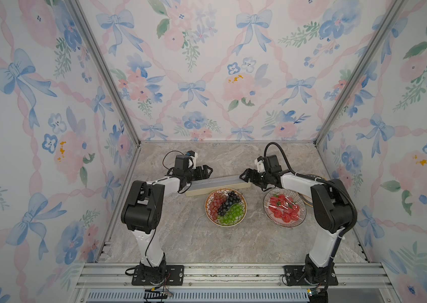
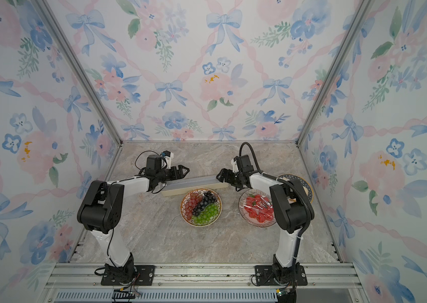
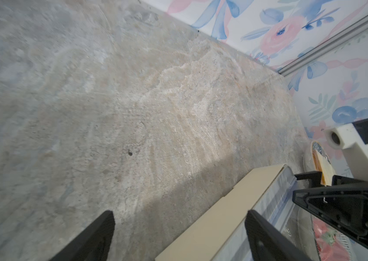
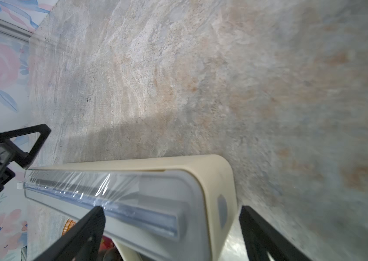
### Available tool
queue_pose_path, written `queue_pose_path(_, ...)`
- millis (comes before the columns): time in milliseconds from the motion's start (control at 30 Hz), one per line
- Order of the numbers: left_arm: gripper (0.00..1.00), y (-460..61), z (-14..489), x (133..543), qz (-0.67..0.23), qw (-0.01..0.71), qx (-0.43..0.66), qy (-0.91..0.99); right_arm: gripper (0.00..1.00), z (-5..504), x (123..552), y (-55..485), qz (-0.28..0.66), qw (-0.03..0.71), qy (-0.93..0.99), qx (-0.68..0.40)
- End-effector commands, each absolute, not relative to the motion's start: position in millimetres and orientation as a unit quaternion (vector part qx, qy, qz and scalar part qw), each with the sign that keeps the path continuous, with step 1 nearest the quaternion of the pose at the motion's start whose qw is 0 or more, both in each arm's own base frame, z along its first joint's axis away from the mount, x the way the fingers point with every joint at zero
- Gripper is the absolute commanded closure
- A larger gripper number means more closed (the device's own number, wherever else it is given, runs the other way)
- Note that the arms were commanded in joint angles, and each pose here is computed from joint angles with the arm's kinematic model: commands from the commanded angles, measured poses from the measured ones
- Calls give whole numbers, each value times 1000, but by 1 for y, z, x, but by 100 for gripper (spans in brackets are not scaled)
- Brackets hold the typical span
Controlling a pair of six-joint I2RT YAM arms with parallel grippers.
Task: Wrap the plate with plastic wrap
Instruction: Move the plastic wrap cutting box to the center of the board, then pull the plastic wrap from the plastic wrap cutting box.
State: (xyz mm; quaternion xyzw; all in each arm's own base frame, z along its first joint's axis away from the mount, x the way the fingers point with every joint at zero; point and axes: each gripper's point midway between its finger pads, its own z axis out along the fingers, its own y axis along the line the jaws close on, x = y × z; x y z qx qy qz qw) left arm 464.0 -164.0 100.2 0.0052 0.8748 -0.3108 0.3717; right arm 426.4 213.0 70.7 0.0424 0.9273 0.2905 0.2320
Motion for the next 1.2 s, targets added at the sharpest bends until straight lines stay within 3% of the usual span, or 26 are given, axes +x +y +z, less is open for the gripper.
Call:
queue_pose_path(0,6,-137,130,463,-280,417,-14,865,5,90,421,191,241,259,935,35)
queue_pose_path(300,4,-52,122,410,-186,426,-145,874,4,130,404,195,98,239,962,-93)
queue_pose_path(567,6,-91,83,408,-288,333,-128,889,6,126,422,249,81,219,962,-144)
queue_pose_path(1167,5,-119,71,410,-291,322,-105,895,6,79,426,261,57,165,973,-149)
